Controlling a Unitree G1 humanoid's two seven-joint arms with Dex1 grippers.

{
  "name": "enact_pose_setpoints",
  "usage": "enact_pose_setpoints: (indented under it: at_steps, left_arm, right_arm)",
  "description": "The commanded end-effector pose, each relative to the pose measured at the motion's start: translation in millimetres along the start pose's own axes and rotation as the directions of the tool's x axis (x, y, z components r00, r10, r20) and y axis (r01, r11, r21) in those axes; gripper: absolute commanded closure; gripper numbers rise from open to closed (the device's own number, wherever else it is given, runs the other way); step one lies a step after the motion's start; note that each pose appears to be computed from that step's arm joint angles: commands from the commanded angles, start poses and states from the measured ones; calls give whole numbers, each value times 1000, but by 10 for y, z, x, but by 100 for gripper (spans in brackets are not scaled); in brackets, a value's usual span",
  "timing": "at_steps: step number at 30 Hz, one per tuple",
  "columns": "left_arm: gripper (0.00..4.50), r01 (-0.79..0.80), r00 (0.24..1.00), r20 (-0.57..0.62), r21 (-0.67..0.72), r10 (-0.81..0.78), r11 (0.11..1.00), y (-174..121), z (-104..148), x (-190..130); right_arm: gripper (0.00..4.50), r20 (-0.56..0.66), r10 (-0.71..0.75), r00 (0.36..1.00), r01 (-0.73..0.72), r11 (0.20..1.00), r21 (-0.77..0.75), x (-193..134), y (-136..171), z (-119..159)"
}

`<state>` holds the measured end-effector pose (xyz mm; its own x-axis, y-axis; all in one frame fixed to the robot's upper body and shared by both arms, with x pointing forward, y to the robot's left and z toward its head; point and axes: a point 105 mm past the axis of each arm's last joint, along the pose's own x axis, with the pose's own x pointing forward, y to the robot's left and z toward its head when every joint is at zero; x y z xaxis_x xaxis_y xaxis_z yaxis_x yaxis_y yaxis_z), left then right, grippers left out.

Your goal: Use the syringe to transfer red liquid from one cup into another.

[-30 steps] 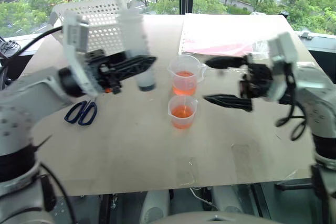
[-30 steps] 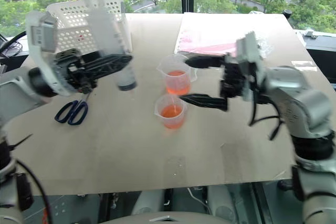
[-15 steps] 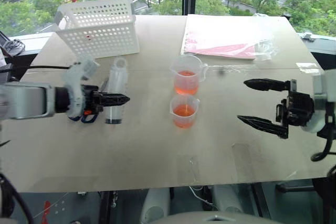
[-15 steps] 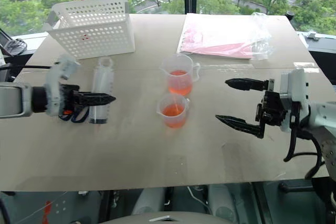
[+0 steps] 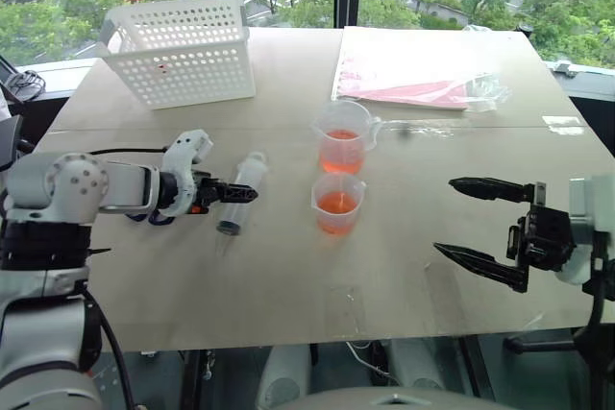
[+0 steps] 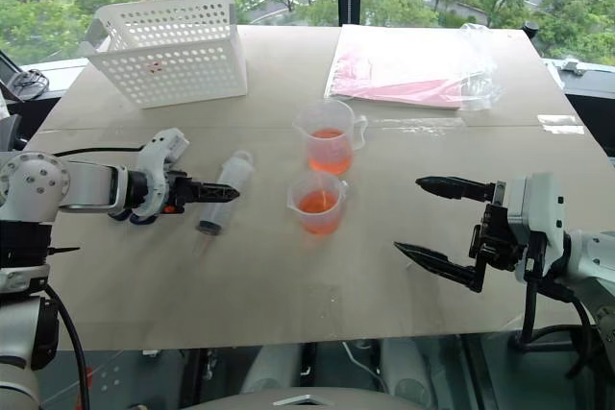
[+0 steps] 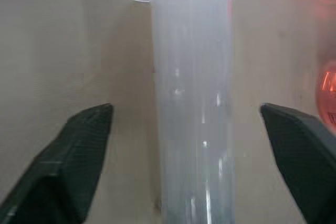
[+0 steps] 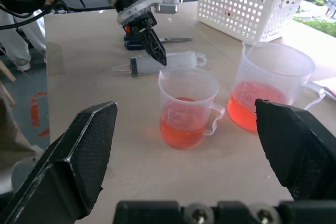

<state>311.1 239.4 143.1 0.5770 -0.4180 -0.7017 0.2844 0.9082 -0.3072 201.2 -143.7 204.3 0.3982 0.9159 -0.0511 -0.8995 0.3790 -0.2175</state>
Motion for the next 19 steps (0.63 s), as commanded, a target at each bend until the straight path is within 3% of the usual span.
enact_pose_setpoints:
  at_steps: [1, 3, 6, 13, 16, 19]
  left_arm:
    - [8, 50, 975, 210, 99, -70, 994, -136, 183, -384]
    - [8, 81, 905, 394, 215, -162, 973, -307, 243, -680]
    - [8, 123, 811, 493, 385, -316, 915, -591, 106, -919]
    - [8, 90, 863, 433, 375, -260, 923, -584, -898, -847]
    - [8, 25, 881, 429, 379, -200, 925, -536, -1191, -835]
    - [8, -4, 886, 435, 359, -163, 933, -447, -1330, -829]
  right_arm:
    - [0, 13, -3, 1000, 3, 999, -46, -48, 13, 93]
    - [0, -6, -15, 1000, 14, 999, -33, -94, -15, 42]
    - [0, -43, -46, 998, 46, 999, 1, -192, -76, -95]
    - [0, -214, -188, 959, 206, 976, 68, -770, -170, -602]
    - [0, -274, -243, 930, 277, 956, 92, -1076, -140, -775]
    - [0, -311, -273, 910, 320, 941, 109, -1268, -82, -862]
